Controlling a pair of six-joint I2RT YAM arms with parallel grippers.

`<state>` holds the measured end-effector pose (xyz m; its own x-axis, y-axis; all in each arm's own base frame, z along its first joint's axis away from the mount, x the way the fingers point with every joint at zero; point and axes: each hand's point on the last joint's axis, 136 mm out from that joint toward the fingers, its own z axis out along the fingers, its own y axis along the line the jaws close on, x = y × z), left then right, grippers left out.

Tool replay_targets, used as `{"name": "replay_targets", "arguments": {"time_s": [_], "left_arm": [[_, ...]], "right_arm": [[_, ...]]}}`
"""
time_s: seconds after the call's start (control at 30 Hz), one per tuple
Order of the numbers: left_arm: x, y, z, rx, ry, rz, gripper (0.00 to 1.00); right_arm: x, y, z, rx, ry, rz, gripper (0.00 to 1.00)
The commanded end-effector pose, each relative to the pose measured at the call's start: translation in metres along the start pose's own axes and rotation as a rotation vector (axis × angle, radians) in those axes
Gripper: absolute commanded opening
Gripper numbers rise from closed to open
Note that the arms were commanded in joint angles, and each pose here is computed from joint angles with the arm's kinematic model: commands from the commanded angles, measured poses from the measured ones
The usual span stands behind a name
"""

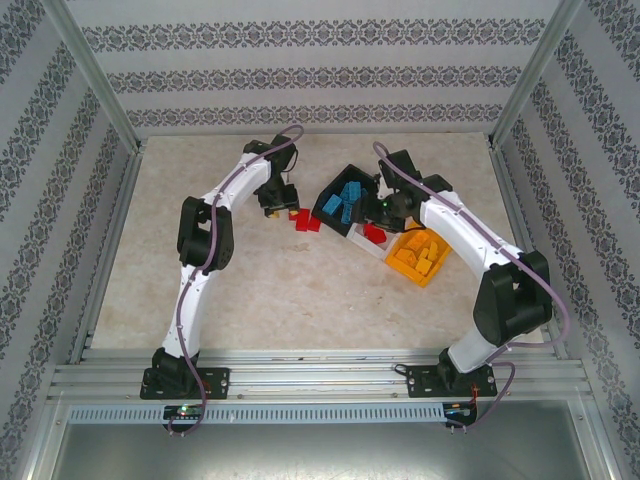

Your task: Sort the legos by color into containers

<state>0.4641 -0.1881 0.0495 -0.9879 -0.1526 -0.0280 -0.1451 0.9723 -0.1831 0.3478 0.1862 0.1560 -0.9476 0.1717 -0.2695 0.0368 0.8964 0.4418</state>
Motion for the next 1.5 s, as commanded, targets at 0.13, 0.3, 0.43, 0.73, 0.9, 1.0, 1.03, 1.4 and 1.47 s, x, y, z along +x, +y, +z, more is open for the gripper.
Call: {"name": "replay_targets", "arguments": {"time_s": [0.13,0.3,0.43,0.73,0.9,1.0,1.03,1.4,1.47], "left_arm": [[-0.004,-0.007,0.013,0.019,-0.005,0.022,0.46],[-0.005,-0.021,0.004,0.083,-0.007,0.004,0.46],[-0.009,-0.029,-0.014,0.126,-0.041,-0.006,0.46],[-0.017,-0.033,-0.006,0.123,-0.031,-0.010,0.46],[-0.013,-0.024,0.009,0.089,0.002,-0.021,0.46],[-0.010,-0.019,0.015,0.071,0.013,-0.023,0.46],[-0.010,-0.018,0.017,0.064,0.016,-0.023,0.46],[0.000,-0.006,0.020,0.030,0.047,-0.013,0.46],[0.002,-0.004,0.014,0.025,0.035,-0.010,0.46]], "right_arm": [[0.011,0.005,-0.001,0.025,0.003,-0.009,0.58],[0.012,0.005,0.001,0.032,0.006,-0.010,0.58],[0.013,0.004,0.003,0.037,0.010,-0.007,0.58],[0.008,0.005,0.007,0.037,0.014,-0.011,0.58],[0.005,0.004,0.009,0.035,0.015,-0.002,0.58],[0.004,0.003,0.009,0.034,0.016,0.003,0.58],[0.004,0.003,0.009,0.034,0.017,0.005,0.58],[0.002,0.002,0.010,0.029,0.019,0.010,0.58],[0.003,0.002,0.013,0.027,0.023,0.016,0.58]]}}
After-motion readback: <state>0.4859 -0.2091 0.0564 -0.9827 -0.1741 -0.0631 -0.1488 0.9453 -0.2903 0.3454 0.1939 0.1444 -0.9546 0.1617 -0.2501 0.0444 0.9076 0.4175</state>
